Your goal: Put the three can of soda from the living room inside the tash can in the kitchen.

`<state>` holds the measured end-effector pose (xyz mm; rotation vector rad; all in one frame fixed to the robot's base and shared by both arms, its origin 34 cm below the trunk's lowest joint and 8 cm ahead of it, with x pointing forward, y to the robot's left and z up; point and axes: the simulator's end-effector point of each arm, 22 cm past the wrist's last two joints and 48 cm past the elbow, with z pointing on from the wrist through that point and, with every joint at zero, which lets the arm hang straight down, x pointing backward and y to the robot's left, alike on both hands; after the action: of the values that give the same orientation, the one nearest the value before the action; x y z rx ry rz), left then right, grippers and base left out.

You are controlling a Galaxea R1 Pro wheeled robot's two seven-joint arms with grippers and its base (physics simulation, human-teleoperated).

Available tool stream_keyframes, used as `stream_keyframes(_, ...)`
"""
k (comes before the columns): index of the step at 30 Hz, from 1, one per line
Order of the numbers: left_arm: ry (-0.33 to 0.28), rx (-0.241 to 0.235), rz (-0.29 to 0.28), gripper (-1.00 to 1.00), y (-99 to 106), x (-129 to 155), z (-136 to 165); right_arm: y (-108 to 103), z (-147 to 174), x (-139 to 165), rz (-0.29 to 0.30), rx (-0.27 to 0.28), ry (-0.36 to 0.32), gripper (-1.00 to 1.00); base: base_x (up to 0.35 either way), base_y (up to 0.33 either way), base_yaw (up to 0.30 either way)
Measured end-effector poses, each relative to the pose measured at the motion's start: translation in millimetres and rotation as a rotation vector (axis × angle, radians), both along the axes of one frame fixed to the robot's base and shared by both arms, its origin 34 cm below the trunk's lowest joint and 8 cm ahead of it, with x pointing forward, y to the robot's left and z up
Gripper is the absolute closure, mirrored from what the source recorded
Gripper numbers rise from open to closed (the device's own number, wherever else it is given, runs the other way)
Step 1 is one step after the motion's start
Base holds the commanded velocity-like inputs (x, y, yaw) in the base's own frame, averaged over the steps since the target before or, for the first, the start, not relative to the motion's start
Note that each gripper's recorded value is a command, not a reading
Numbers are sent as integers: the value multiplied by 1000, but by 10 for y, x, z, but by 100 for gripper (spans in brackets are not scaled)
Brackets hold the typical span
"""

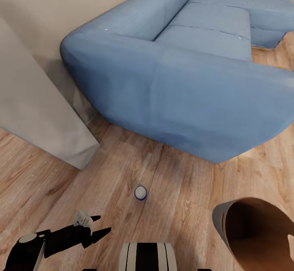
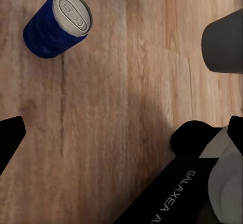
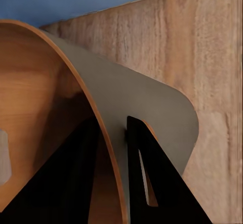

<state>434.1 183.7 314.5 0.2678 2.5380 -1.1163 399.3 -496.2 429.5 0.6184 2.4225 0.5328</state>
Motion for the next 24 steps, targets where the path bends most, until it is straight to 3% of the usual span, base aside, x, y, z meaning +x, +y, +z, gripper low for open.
stream_keyframes(17, -13, -71, 54, -100, -66, 86, 92, -237, 201, -67, -16, -65, -50, 100, 0, 0, -137)
stream_keyframes(18, -16, -79, 59, -100, -72, 100, 107, -297, 221, -125, -106, -12, -20, 100, 0, 0, -13)
stream_keyframes(21, -16, -79, 60, -100, -70, 100, 107, -224, 301, -49, -119, 44, -58, 100, 0, 0, -4)
stream_keyframes(24, -16, -80, 61, -100, -69, 103, 107, -258, 266, -84, -105, 13, -42, 100, 0, 0, 0)
